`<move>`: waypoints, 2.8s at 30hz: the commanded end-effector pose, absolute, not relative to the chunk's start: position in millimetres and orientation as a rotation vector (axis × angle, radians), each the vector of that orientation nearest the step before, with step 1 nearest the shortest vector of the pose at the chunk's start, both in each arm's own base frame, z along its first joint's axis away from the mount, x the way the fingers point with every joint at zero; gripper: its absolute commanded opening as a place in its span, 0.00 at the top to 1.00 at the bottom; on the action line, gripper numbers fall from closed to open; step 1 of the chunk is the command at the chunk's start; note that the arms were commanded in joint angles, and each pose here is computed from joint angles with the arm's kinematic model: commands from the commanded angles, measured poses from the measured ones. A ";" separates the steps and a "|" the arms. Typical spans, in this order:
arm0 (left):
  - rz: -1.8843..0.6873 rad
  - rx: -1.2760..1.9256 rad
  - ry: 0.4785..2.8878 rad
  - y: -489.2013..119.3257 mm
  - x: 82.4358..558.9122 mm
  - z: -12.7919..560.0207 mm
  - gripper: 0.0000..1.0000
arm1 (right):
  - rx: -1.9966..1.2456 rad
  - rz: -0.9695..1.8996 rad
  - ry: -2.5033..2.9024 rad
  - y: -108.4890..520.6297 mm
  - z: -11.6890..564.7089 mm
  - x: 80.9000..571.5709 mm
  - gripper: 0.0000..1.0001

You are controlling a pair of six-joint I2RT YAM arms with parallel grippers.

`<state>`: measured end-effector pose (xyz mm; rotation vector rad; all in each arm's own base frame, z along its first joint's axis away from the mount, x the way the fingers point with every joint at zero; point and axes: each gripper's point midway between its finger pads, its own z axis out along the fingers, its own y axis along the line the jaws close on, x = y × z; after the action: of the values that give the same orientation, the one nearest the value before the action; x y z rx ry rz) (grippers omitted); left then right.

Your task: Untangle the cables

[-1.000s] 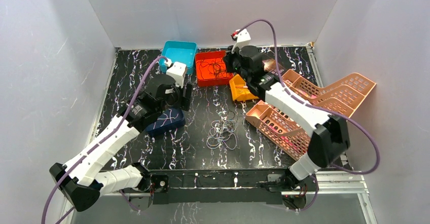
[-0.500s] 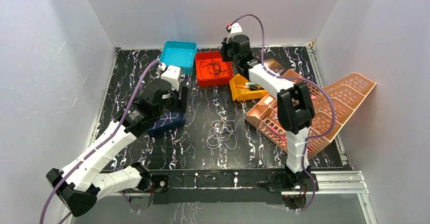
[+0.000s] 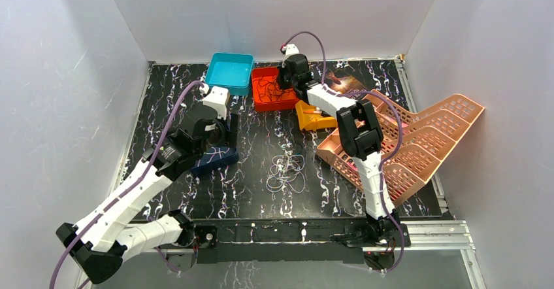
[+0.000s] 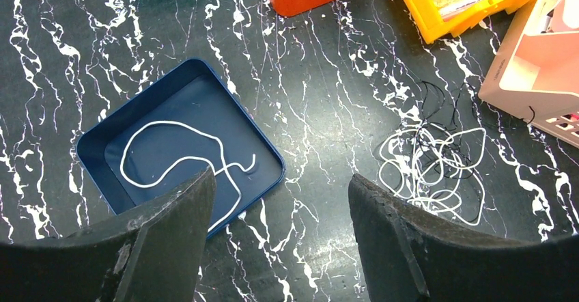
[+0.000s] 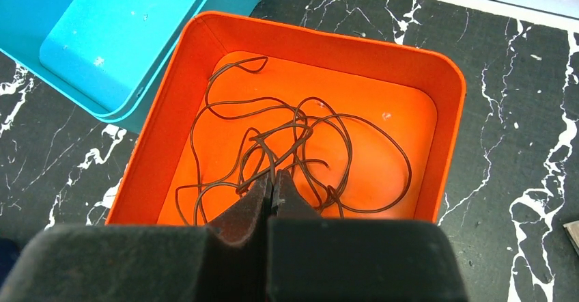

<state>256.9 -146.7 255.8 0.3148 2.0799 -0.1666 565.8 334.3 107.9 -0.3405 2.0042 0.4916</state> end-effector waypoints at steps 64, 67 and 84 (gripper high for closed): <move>-0.186 0.296 2.126 -144.8 247.3 239.8 0.25 | -0.326 0.585 2.037 351.1 101.4 570.2 0.80; -0.194 0.302 2.134 -147.3 247.7 237.8 0.24 | -0.346 0.593 2.057 352.1 96.0 566.7 0.80; -0.240 0.307 2.156 -162.0 253.4 231.9 0.23 | -0.463 0.666 1.826 310.6 253.8 466.9 0.58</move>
<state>250.9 -155.4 235.0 0.3094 2.1433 -0.2213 490.1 327.2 228.5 -0.4710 1.8688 0.6760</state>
